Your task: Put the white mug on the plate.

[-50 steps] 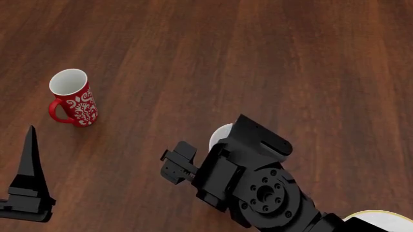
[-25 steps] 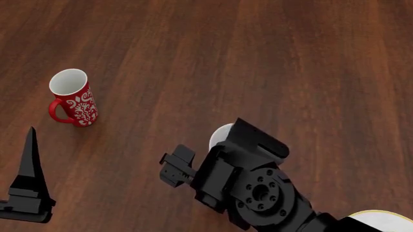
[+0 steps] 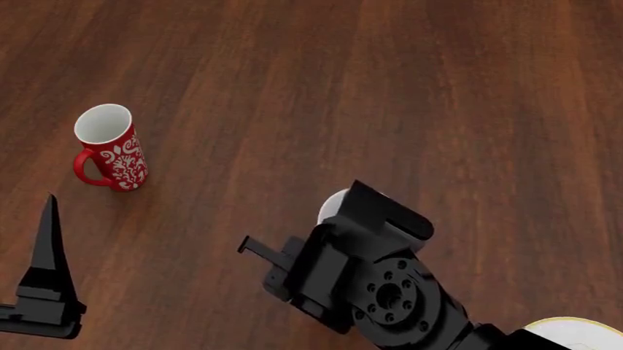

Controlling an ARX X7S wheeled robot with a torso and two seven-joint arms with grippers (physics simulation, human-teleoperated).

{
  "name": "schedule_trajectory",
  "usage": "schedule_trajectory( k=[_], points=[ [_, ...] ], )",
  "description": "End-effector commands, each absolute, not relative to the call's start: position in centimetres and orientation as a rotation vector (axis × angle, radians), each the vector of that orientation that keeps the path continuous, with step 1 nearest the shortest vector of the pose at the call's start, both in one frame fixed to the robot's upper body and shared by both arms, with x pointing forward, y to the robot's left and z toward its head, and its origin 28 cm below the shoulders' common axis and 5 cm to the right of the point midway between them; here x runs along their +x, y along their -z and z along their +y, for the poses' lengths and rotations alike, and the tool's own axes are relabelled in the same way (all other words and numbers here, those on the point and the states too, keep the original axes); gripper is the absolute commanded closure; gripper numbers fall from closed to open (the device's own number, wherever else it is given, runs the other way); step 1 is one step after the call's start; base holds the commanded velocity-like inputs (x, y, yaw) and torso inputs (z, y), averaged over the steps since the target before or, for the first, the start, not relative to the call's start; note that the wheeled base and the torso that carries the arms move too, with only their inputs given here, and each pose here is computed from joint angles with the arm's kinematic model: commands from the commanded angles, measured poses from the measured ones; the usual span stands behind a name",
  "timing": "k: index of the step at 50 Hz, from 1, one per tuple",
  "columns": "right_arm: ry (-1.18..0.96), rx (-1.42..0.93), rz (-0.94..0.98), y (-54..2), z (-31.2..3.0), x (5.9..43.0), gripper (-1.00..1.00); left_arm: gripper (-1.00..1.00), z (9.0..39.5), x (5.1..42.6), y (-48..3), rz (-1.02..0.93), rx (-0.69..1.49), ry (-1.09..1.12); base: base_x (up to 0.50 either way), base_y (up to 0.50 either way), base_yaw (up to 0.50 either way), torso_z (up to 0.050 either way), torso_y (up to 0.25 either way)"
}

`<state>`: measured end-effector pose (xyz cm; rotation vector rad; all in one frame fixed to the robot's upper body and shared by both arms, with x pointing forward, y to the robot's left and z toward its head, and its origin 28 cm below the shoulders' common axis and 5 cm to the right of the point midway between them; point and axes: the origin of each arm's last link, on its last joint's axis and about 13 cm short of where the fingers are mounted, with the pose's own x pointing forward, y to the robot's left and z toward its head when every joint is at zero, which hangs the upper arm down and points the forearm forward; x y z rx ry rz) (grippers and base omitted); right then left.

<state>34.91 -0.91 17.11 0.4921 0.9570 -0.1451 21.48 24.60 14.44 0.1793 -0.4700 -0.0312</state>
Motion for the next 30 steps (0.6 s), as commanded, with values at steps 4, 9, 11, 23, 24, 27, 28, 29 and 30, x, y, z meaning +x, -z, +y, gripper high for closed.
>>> schedule_trajectory(
  k=[4, 9, 11, 23, 24, 27, 28, 29, 30],
  points=[
    [0.173, 0.413, 0.949, -16.6, -1.4, 33.9, 1.00, -1.00, 24.5, 21.4, -14.5, -0.472, 0.177, 0.038, 0.00, 0.00, 0.00, 0.000, 0.000],
    [0.189, 0.356, 0.919, -16.7, -1.6, 33.2, 1.00, -1.00, 24.4, 21.5, -14.4, -0.471, 0.173, 0.041, 0.00, 0.00, 0.00, 0.000, 0.000],
    [0.187, 0.346, 0.921, -16.6, -1.8, 33.0, 1.00, -1.00, 24.4, 21.5, -14.5, -0.471, 0.168, 0.043, 0.00, 0.00, 0.00, 0.000, 0.000],
    [0.205, 0.269, 0.882, -16.8, -2.8, 31.4, 1.00, -1.00, 24.2, 21.4, -14.5, -0.475, 0.165, 0.053, 0.00, 0.00, 0.00, 0.000, 0.000],
    [0.199, 0.257, 0.876, -16.9, -2.8, 31.3, 1.00, -1.00, 24.2, 21.4, -14.5, -0.475, 0.165, 0.053, 0.00, 0.00, 0.00, 0.000, 0.000],
    [0.205, 0.244, 0.866, -16.9, -3.1, 31.0, 1.00, -1.00, 24.2, 21.4, -14.6, -0.475, 0.165, 0.054, 0.00, 0.00, 0.00, 0.000, 0.000],
    [0.210, 0.239, 0.860, -16.9, -3.1, 30.9, 1.00, -1.00, 24.2, 21.3, -14.6, -0.476, 0.165, 0.054, 0.00, 0.00, 0.00, 0.000, 0.000],
    [0.210, 0.234, 0.857, -17.0, -3.2, 30.8, 1.00, -1.00, 24.2, 21.3, -14.6, -0.476, 0.165, 0.054, 0.00, 0.00, 0.00, 0.000, 0.000],
    [0.210, 0.229, 0.854, -17.0, -3.3, 30.7, 1.00, -1.00, 24.2, 21.3, -14.6, -0.476, 0.165, 0.054, 0.00, 0.00, 0.00, 0.000, 0.000]
  ],
)
